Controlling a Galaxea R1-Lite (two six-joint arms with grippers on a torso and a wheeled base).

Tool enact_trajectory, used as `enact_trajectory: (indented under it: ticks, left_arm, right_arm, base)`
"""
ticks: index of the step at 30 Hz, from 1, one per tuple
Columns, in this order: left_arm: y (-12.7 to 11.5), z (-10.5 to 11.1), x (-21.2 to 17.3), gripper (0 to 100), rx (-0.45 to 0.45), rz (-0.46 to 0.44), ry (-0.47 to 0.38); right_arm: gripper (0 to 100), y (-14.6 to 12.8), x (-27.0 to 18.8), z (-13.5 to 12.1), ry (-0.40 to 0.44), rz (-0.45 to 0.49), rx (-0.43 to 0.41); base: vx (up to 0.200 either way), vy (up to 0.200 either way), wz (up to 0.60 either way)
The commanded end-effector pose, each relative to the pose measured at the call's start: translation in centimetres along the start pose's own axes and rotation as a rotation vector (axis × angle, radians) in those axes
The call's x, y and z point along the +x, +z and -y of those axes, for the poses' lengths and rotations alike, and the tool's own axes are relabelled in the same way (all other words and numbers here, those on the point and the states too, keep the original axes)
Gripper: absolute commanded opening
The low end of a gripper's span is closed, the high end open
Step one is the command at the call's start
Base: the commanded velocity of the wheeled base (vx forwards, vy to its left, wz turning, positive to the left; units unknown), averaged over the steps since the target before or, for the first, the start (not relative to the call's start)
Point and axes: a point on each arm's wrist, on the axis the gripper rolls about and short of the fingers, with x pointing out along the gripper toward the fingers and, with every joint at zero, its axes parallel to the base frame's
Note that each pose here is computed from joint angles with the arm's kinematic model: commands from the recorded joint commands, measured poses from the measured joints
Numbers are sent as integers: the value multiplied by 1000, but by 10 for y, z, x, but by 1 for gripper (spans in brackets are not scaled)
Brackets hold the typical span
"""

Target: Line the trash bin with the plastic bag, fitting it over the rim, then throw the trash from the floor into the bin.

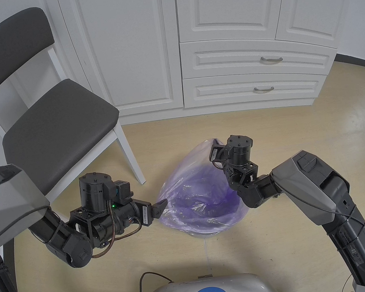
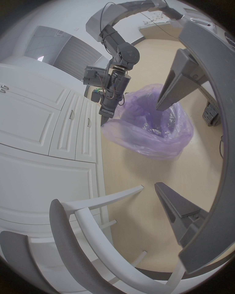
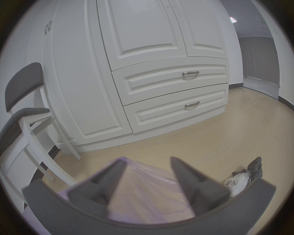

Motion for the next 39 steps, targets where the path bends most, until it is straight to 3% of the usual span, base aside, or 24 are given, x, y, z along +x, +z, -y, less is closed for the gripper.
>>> enact_trajectory:
  ticks: [1, 5, 8, 12, 16, 20, 23, 25, 27, 30, 31, 39]
  left_arm:
    - [-3, 11, 0, 100, 11, -7, -30]
    - [-5, 16, 2, 100, 14, -10, -44]
    - [-6, 25, 4, 100, 21, 0, -59]
    - [-8, 34, 12, 100, 16, 44, -11]
    - [-6, 37, 13, 100, 19, 63, 16]
    - [-5, 52, 13, 100, 33, 65, -18]
    - [-4, 58, 19, 100, 35, 74, -3]
    - [-11, 63, 32, 100, 43, 57, 46]
    - [-18, 67, 38, 100, 53, 21, 64]
    - [-23, 69, 41, 100, 62, -10, 63]
    - [-33, 73, 48, 100, 77, -57, 65]
    - [-50, 73, 70, 100, 86, -87, 103]
  right_arm:
    - [100, -6, -14, 8, -9, -73, -15]
    - [100, 11, -33, 7, 37, -115, -29]
    - [100, 37, -59, 10, 117, -152, -43]
    - [100, 64, -86, 17, 227, -189, -57]
    - [100, 77, -94, 21, 241, -187, -68]
    - [100, 91, -101, 31, 241, -183, -121]
    - [100, 91, -102, 42, 221, -202, -189]
    - [100, 85, -104, 59, 188, -280, -311]
    - [100, 80, -107, 68, 170, -351, -366]
    - [100, 77, -107, 71, 161, -388, -380]
    - [100, 72, -107, 76, 147, -447, -410]
    - [100, 60, -106, 80, 146, -489, -441]
  base:
    - [0, 0, 0]
    - [0, 0, 0]
    - [0, 0, 0]
    - [0, 0, 0]
    - [0, 0, 0]
    - [0, 0, 0]
    - [0, 0, 0]
    - [0, 0, 0]
    - [0, 0, 0]
    - [0, 0, 0]
    - [0, 0, 0]
    - [0, 0, 0]
